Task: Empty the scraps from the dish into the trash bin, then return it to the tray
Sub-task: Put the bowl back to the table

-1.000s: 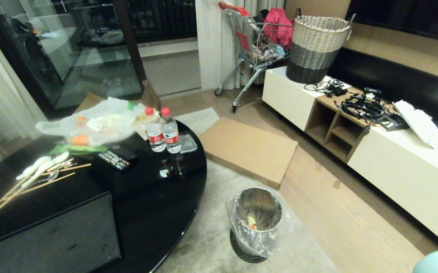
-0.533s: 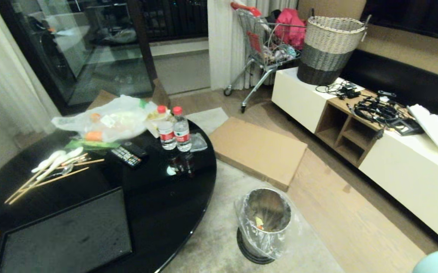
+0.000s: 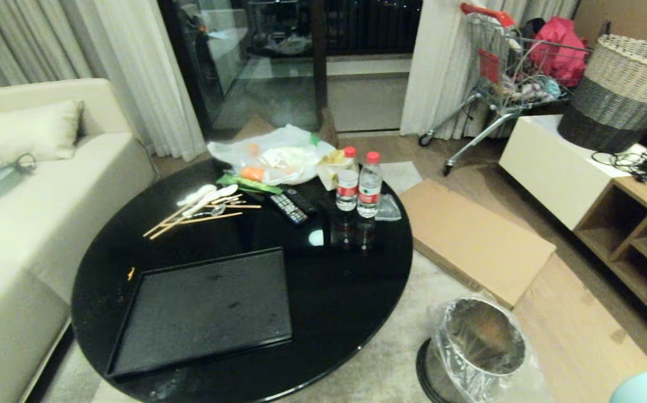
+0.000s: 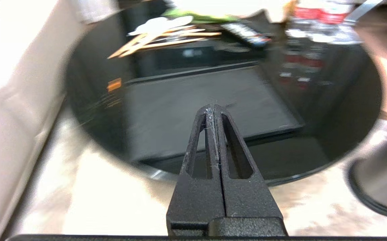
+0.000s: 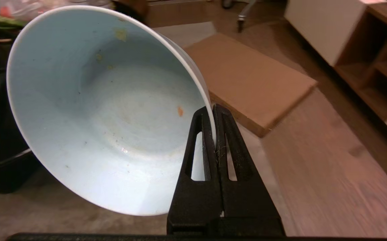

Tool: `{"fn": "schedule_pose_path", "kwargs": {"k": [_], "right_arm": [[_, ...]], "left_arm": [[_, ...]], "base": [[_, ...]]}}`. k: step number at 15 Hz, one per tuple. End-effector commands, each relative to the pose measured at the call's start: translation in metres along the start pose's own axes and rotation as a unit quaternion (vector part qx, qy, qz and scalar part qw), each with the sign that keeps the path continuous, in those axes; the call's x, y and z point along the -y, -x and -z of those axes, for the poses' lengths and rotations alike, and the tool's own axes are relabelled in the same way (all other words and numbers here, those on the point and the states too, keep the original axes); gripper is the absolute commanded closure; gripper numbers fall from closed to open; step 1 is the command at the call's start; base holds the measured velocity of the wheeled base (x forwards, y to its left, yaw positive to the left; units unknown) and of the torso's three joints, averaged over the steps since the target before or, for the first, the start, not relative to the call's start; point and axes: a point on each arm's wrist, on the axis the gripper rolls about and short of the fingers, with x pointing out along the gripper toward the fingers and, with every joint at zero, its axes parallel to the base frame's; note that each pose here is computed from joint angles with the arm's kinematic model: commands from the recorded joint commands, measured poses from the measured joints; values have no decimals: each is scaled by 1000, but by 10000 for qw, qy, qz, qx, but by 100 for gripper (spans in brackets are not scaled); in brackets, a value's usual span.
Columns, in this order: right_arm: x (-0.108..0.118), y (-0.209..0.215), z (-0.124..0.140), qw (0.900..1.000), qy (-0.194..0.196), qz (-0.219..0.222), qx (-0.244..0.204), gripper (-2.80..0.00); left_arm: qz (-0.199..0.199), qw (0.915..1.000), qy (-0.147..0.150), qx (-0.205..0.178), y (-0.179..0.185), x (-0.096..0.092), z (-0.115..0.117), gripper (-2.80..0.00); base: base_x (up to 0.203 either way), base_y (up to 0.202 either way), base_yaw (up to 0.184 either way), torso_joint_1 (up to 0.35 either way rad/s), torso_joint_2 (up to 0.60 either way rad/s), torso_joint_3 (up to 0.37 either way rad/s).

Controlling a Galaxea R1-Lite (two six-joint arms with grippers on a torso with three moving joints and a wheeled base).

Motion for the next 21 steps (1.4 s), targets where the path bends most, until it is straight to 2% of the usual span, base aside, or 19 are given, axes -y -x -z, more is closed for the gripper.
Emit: {"fn": "schedule_pose_path", "kwargs": {"k": [1,6,21], "right_arm": [[0,0,0,10000,0,0,3,0],[0,0,0,10000,-51,7,1,0],[0,0,0,10000,-62,8,4,0]], "left_arm": [[-1,10000,1,4,0,0,0,0],[-1,10000,1,4,0,0,0,0],[6,10000,1,4,0,0,0,0]], "base": [[-1,-5,165,2,2,4],[0,-7,129,2,4,1],[0,0,0,0,0,0]]}}
